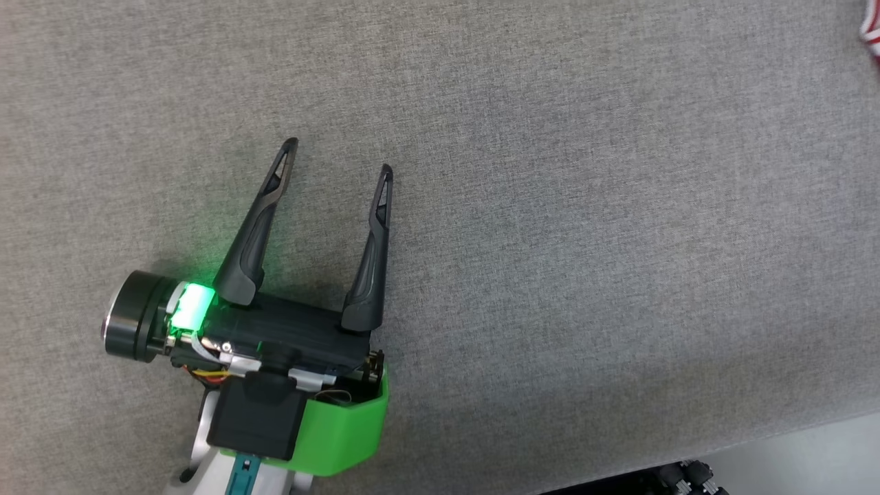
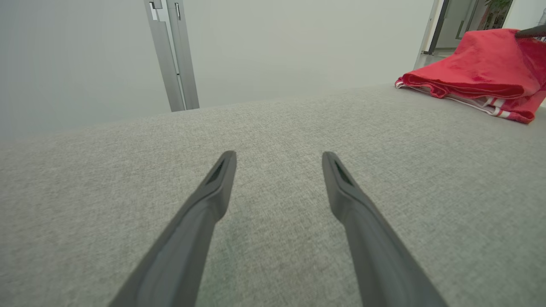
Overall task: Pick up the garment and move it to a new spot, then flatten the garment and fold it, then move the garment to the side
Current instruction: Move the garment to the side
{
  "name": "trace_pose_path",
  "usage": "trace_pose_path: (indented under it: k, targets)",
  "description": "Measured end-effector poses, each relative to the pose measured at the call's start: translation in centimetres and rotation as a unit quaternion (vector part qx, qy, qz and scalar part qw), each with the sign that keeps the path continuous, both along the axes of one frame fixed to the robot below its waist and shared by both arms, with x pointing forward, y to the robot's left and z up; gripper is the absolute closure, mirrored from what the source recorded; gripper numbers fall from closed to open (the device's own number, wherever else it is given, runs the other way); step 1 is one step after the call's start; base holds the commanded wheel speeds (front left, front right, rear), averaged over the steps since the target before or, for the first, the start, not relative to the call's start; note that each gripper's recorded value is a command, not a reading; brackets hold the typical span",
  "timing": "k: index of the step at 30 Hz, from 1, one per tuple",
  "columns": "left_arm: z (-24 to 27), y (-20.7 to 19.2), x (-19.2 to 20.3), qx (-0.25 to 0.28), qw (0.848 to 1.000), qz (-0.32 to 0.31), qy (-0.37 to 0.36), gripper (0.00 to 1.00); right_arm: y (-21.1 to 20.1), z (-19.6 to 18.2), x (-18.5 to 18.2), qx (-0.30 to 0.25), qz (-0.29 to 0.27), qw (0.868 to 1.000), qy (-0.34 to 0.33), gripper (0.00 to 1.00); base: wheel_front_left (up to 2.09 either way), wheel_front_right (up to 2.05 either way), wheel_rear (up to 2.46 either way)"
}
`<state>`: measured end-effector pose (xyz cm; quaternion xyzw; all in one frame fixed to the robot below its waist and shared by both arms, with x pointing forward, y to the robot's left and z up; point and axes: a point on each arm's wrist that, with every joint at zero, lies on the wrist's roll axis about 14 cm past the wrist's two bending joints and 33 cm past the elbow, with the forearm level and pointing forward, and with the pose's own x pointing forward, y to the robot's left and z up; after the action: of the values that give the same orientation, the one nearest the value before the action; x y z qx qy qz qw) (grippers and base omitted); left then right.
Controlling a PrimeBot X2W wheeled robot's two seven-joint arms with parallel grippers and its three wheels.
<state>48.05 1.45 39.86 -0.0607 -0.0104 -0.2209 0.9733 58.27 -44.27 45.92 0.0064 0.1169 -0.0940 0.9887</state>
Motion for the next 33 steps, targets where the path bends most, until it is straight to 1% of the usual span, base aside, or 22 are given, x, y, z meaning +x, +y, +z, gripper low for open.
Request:
trace_pose_path:
  k: [2,3,4,7,9,12,14,17,21,23,26,28,33]
  targets:
    - [-0.2,-0.1,0.0,-0.001,1.0,0.0,0.001,0.0,-1.4,-0.1,-0.6,-0.023,-0.012,1.0,0.012,1.0,0.0,0.0,0.0]
    - [-0.3,-0.1,0.0,-0.001,1.0,-0.001,0.001,0.0,-1.8,-0.3,-0.7,-0.032,-0.016,0.999,0.018,0.04,0.0,0.0,0.0]
    - [-0.3,-0.1,0.0,-0.001,1.0,-0.001,0.001,0.0,-2.1,-0.5,-0.7,-0.039,-0.021,0.999,0.019,0.0,0.0,0.0,0.0]
    - [0.0,-0.1,0.1,-0.004,1.0,0.002,0.0,0.0,-1.7,0.3,0.6,-0.073,-0.008,0.997,0.006,0.0,0.0,0.0,0.0]
    - [0.4,0.1,0.1,-0.005,1.0,0.009,-0.001,0.0,-0.6,1.2,1.7,-0.093,0.01,0.996,-0.013,0.0,0.0,0.0,0.0]
    - [1.3,0.6,0.2,-0.003,1.0,0.022,-0.008,0.0,3.0,1.3,2.9,-0.1,0.055,0.993,-0.037,0.0,0.0,0.0,0.0]
    - [2.1,1.1,0.3,-0.003,0.999,0.031,-0.012,0.0,6.2,0.6,2.9,-0.086,0.088,0.991,-0.047,0.0,0.0,0.0,0.0]
    - [3.1,1.7,0.1,-0.005,0.999,0.045,-0.013,0.0,10.3,-0.7,1.7,-0.062,0.126,0.989,-0.051,0.0,0.0,0.0,0.0]
    - [3.5,2.8,-0.9,-0.019,0.997,0.072,0.014,0.0,15.1,-0.6,-0.1,-0.032,0.164,0.983,-0.071,0.0,0.0,0.0,0.0]
    - [3.4,3.5,-1.6,-0.027,0.996,0.08,0.033,0.0,16.9,-0.4,-1.3,-0.014,0.17,0.982,-0.08,0.0,0.0,0.0,0.0]
    - [3.0,4.6,-2.9,-0.038,0.993,0.096,0.061,0.0,19.3,-0.2,-3.2,-0.006,0.181,0.98,-0.088,0.0,0.0,0.0,0.0]
    - [3.7,5.3,-3.4,-0.04,0.992,0.107,0.06,0.0,21.0,0.2,-4.7,0.016,0.181,0.978,-0.098,0.0,0.0,0.0,0.0]
    - [5.5,7.1,-4.9,-0.045,0.989,0.132,0.051,0.0,24.0,2.0,-8.1,0.04,0.181,0.974,-0.127,0.0,0.0,0.0,0.0]
